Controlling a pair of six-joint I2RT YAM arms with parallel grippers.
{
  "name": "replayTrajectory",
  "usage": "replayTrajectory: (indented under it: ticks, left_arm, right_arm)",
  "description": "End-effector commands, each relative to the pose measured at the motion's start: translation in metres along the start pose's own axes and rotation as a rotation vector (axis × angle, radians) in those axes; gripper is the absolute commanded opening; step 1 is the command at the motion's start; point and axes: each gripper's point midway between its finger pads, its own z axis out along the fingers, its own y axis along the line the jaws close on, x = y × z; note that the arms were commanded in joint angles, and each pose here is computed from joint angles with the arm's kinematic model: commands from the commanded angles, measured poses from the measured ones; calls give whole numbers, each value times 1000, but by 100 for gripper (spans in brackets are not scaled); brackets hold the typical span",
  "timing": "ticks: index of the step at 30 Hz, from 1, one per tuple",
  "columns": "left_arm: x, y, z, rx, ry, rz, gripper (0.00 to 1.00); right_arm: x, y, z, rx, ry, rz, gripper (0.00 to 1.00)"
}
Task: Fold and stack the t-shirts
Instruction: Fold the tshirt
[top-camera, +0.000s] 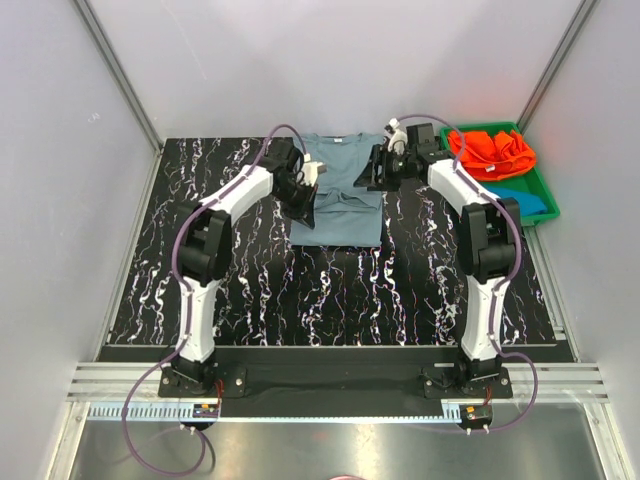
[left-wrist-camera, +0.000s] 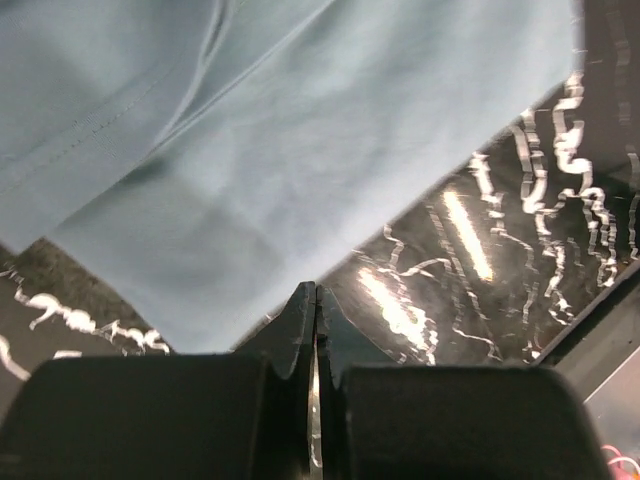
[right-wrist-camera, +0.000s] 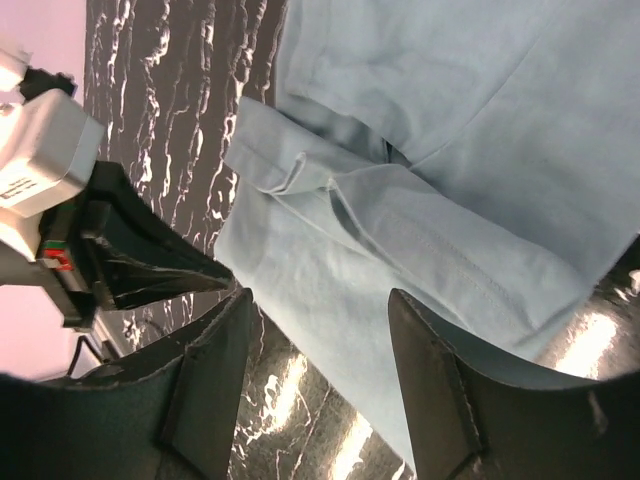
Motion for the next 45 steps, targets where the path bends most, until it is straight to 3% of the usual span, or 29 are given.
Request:
replayTrajectory:
  ticks: [1,17,24,38,45]
  left_arm:
    - [-21,-1,4,38,-50,25,0]
    - [-7,22,50,3,34,-54,0]
    - [-7,21,51,4,32,-64,0]
    - [-11,18,47,9,18,-69,0]
    - [-5,18,46,7,29,-71,0]
  right_arm:
    - [-2,12,15,-79,20,16,64]
    - [27,21,52,-117,103,30,62]
    - [42,34,51,-128,132,48,61]
    - [68,-1,80,-69,195,92,62]
    - [37,-9,90,-25,116,18,61]
